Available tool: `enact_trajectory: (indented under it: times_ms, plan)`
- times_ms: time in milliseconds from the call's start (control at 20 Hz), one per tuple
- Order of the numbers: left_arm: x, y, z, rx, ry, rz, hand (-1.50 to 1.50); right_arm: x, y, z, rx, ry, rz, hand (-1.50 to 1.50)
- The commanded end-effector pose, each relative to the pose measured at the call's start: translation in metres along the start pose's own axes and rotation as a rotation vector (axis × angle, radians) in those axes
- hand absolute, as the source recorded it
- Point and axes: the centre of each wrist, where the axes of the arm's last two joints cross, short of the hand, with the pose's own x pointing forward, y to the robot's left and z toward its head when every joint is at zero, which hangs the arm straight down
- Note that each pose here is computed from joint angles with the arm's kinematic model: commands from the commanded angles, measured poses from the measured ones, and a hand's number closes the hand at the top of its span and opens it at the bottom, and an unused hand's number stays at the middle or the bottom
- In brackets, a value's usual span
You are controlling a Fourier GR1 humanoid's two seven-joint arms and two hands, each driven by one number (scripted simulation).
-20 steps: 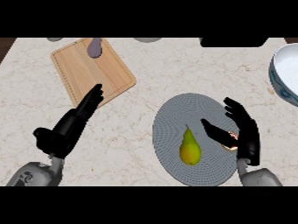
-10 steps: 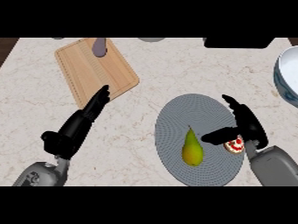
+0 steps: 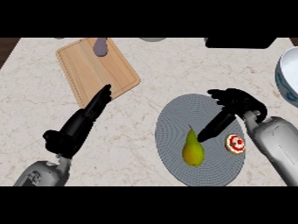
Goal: Pick the pear from the placemat and place it in the bowl
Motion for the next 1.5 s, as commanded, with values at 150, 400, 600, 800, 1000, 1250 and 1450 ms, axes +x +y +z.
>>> enact_trajectory:
  times_ms: [150, 400, 600, 800, 1000, 1250, 1450]
  plan:
    - [-0.006, -0.003, 0.001, -0.004, 0.001, 0.008, 0.00, 0.040, 0.005, -0.001, 0.142, 0.204, 0.109, -1.50]
    - [0.005, 0.006, 0.000, 0.005, -0.004, 0.000, 0.00, 0.043, 0.014, -0.015, 0.142, 0.226, 0.110, -1.50]
    - [0.005, 0.003, -0.002, 0.017, 0.014, -0.014, 0.00, 0.043, 0.025, 0.006, 0.109, 0.203, 0.150, -1.50]
    - [-0.007, 0.000, 0.009, 0.020, 0.006, -0.001, 0.00, 0.029, 0.042, -0.016, 0.050, 0.192, 0.154, -1.50]
    - [-0.017, 0.018, 0.014, 0.031, 0.016, 0.007, 0.00, 0.039, 0.059, -0.006, -0.013, 0.180, 0.177, -1.50]
    - [0.002, -0.001, 0.002, 0.022, 0.005, 0.013, 0.00, 0.028, 0.055, -0.012, -0.077, 0.222, 0.240, -1.50]
    - [0.000, 0.005, -0.008, 0.037, 0.002, -0.007, 0.00, 0.013, 0.068, -0.024, -0.101, 0.234, 0.237, -1.50]
